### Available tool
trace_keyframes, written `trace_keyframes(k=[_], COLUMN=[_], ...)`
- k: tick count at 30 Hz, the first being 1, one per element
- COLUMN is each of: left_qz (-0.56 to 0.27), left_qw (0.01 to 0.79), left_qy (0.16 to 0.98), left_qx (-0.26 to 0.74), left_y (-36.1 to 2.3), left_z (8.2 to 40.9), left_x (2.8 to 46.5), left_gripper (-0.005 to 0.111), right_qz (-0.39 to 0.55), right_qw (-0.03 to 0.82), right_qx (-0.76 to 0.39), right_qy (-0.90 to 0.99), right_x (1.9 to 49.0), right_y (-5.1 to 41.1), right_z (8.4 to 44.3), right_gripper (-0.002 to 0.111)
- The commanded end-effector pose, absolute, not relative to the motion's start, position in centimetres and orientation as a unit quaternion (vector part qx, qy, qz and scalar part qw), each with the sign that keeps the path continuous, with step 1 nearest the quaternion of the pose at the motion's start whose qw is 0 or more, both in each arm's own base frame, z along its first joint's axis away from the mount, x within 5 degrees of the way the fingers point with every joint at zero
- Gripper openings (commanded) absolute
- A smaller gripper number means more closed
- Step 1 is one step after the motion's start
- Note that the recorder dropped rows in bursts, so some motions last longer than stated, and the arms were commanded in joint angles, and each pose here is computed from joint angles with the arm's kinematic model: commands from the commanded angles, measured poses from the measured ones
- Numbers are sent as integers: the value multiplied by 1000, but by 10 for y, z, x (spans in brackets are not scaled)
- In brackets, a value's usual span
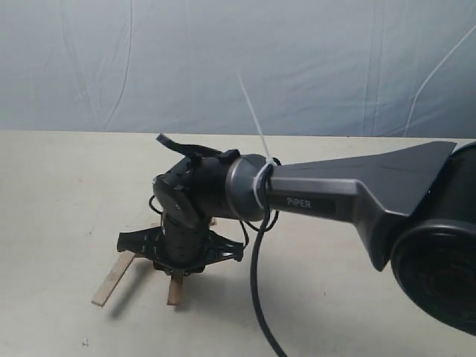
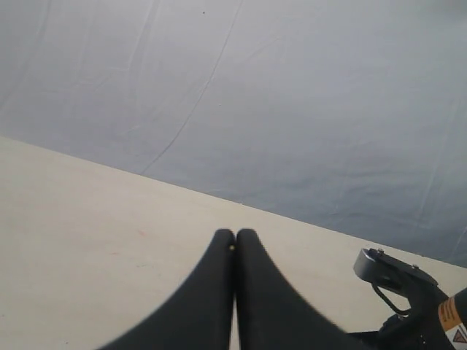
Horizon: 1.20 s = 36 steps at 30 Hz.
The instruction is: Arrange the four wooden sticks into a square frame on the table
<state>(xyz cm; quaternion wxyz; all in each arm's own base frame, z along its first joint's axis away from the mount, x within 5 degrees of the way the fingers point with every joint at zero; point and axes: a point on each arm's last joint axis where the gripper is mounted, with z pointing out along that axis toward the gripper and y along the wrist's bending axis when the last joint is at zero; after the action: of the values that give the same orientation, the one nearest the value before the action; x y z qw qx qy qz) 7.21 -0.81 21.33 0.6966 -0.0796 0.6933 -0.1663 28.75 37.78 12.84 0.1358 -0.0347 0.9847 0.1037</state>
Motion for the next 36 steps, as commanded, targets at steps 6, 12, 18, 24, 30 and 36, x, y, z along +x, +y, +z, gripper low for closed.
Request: trace_keyframes(k=[6,12,18,24,30,36], left_qz=[-169,-169,-174,-174,-176,-176], left_qw=[696,695,693,693,695,696], left_qy=[693,694,694,694,691,691], left_qx=[-85,-84,-89,-89,-91,-91], left_y=[-8,-8,-8,-8,-8,-8], left_z=[213,212,212,212,213,213], left_x=[72,72,72,72,72,72], left_gripper=[0,0,0,0,0,0], right_qz=[84,63,38,27,37,39], right_qw=[162,186,175,201,220,229], right_qx=[-27,-66,-138,-195,-187,-185], right_qy=[983,978,974,960,957,955], right_x=[287,303,334,366,390,406], right_y=[377,359,336,327,332,346], right_z=[137,162,188,188,173,155], right_gripper=[-1,-1,-1,-1,-1,-1])
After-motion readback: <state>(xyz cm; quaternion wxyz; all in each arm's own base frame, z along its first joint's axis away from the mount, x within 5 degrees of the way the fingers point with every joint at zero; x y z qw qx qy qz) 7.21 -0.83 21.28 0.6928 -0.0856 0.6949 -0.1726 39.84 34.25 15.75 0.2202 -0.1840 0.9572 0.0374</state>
